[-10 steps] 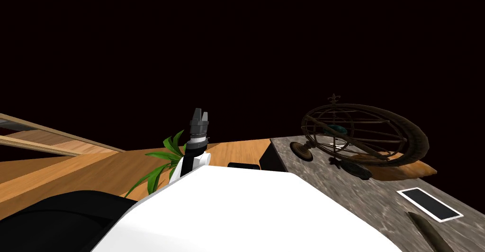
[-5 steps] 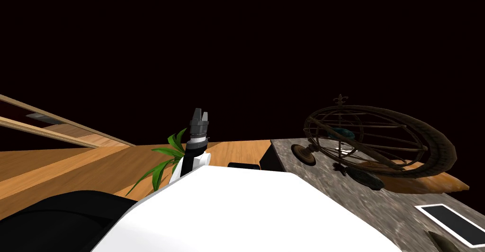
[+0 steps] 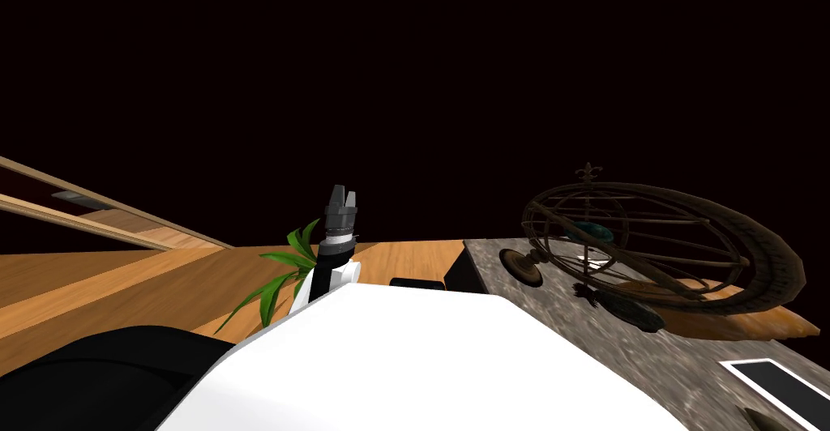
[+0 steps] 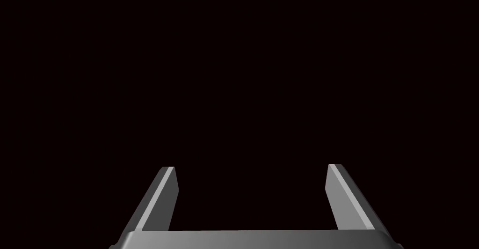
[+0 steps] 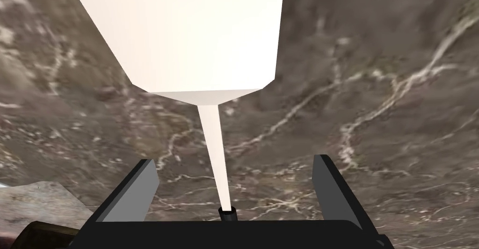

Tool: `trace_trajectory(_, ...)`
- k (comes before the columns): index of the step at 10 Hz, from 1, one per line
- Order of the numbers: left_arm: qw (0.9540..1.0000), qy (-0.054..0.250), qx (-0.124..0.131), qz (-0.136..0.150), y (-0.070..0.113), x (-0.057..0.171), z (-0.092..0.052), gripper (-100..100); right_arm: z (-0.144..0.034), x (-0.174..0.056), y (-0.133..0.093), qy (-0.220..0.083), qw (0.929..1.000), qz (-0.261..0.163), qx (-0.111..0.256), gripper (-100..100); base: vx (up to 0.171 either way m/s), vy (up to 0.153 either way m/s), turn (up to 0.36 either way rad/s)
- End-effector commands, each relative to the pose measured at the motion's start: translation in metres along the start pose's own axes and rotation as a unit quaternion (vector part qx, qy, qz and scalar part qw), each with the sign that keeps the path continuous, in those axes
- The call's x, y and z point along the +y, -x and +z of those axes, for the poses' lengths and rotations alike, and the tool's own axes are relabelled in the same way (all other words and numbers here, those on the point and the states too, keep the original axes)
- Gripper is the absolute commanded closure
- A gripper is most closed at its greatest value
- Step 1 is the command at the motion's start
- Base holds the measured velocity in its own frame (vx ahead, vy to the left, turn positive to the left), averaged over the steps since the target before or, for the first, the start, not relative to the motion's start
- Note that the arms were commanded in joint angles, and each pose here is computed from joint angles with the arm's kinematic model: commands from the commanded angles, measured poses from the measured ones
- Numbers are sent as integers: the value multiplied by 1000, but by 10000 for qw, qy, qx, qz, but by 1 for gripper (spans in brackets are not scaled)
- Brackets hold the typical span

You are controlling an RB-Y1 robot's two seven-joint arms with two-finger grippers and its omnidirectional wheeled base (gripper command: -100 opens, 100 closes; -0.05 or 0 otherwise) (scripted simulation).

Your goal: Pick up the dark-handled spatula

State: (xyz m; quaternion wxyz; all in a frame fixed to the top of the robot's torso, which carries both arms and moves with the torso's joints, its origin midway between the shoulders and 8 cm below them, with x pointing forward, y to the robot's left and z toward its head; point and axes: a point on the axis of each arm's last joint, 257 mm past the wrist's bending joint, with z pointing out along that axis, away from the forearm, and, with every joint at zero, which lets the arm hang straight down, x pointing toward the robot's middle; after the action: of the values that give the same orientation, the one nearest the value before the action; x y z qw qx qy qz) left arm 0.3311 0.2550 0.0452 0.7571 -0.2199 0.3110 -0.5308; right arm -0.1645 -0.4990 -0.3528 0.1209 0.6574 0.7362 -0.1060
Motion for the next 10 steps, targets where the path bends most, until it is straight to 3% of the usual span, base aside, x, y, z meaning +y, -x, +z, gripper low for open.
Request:
trace_trajectory(1, 10000, 0, 0, 0, 0, 0, 0, 0, 0, 0, 0, 0, 10000, 0, 0, 100, 0, 0, 0)
trace_trajectory(5, 10000, 0, 0, 0, 0, 0, 0, 0, 0, 0, 0, -5, 10000, 4, -1, 100, 0, 0, -3)
trace_trajectory(6, 10000, 0, 0, 0, 0, 0, 0, 0, 0, 0, 0, -5, 10000, 4, -1, 0, 0, 0, 0)
trace_trajectory(7, 10000, 0, 0, 0, 0, 0, 0, 0, -7, 3, 2, 5, 10000, -13, -7, 100, -10, 7, -27)
trace_trajectory(10, 10000, 0, 0, 0, 0, 0, 0, 0, -19, 9, 4, 8, 10000, -39, -8, 100, -15, 11, -24)
